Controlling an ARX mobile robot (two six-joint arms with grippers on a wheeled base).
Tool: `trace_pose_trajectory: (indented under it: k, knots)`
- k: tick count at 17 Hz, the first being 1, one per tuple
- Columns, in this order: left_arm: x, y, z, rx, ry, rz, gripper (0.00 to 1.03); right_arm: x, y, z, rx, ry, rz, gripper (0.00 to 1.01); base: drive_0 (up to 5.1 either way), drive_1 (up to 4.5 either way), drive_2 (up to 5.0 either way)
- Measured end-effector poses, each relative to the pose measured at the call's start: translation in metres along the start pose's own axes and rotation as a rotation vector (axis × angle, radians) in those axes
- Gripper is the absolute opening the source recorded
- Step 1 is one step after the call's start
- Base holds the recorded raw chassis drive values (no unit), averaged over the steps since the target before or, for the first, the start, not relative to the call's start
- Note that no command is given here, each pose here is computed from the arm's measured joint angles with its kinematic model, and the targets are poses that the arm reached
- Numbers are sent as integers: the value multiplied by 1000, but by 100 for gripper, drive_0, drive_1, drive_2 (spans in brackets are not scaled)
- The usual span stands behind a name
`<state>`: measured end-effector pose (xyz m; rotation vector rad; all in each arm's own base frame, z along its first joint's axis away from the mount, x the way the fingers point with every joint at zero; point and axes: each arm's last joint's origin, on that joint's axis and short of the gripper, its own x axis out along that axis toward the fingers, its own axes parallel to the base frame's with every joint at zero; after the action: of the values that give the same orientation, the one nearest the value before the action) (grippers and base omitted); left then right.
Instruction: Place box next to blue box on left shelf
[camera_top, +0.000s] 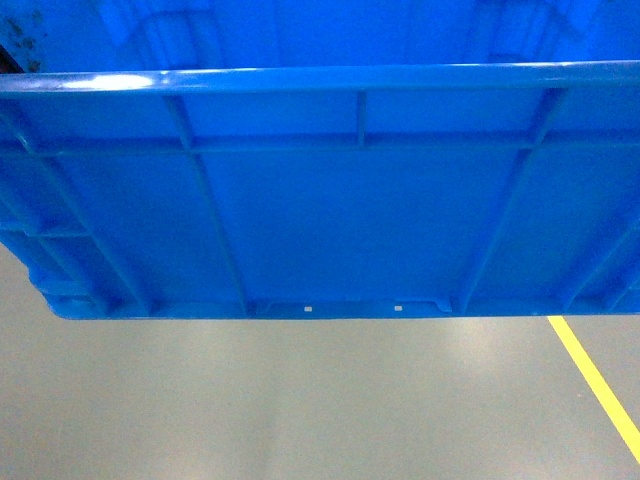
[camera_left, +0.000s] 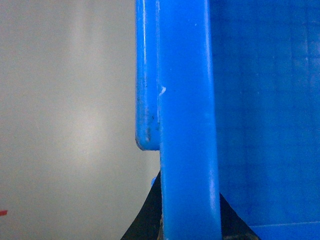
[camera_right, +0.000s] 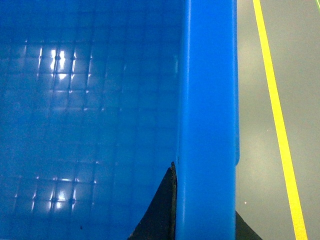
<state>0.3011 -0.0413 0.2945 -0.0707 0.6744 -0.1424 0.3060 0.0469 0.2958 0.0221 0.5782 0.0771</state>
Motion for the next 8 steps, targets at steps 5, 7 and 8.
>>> trace_pose_trajectory:
  k: [5,7,8]
  knots:
    - [0,0,0,0,-2,-1,5,0,0,0,0,1,0,7,-4,419,-428]
    - [0,0,0,1,-5,-1,5,0,0,0,0,-3,0,7,3,428,-422]
    - [0,0,1,1,-7,-1,5,0,0,0,1,-3,0,7,82,507,-344]
